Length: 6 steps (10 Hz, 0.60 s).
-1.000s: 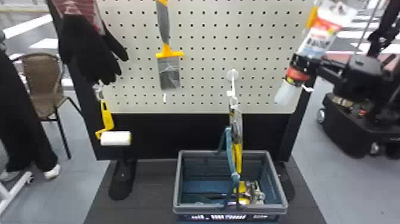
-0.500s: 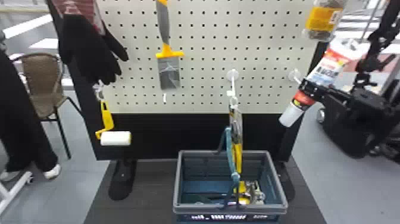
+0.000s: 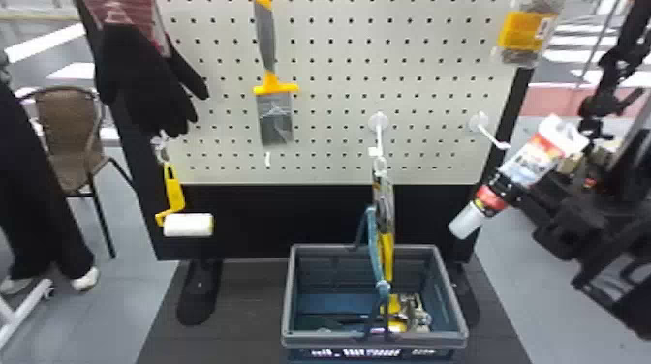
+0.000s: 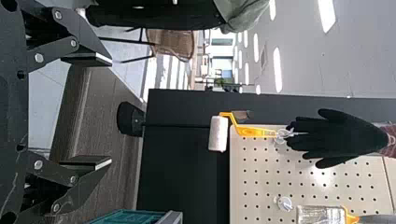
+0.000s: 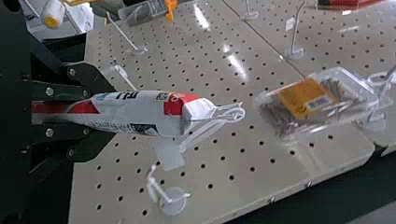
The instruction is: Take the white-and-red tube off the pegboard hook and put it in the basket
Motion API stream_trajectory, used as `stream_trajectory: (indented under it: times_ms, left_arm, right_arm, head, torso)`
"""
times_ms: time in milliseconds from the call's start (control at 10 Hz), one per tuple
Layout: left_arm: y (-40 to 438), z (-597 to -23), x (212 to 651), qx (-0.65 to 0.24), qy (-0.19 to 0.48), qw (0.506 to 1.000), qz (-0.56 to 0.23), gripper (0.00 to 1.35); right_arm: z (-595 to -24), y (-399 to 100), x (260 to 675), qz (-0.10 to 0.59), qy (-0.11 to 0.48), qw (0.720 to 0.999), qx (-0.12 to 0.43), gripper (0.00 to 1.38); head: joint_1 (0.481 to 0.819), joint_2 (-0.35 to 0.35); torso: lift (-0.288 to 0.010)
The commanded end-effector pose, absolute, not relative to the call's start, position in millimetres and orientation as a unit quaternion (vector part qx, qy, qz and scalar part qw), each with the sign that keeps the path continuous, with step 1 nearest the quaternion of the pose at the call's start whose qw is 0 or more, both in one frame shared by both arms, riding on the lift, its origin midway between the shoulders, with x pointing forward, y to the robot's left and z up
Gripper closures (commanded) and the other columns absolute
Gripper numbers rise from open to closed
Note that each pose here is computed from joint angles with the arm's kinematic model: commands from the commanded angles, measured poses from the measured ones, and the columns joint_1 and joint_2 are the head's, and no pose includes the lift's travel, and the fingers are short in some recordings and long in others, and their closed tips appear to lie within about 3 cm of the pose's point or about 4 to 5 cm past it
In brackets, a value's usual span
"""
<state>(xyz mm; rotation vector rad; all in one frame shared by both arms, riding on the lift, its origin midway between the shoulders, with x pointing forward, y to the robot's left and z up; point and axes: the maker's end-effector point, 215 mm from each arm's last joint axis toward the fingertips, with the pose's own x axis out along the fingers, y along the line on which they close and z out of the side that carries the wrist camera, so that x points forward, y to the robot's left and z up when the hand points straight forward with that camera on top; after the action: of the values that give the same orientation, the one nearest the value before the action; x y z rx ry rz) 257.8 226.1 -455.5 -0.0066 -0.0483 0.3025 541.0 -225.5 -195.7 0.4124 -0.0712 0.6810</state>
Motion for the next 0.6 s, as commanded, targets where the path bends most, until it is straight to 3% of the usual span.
stream_trajectory:
  times_ms: [0, 500]
  left_arm:
    - [227, -455, 257, -0.002, -0.024, 0.988, 0.151, 0.52]
    - [227, -456, 257, -0.002, -0.024, 0.988, 0.151, 0.52]
  right_arm:
    - [-220, -232, 541, 0.309, -0.030, 0.923, 0.228, 1.02]
    - [-273, -236, 533, 0.273, -0.003, 0.922, 0.273, 1.02]
  head:
    - [0.549, 0.000]
    - [0.549, 0.000]
  torso:
    - [-0.100]
    - [-0.100]
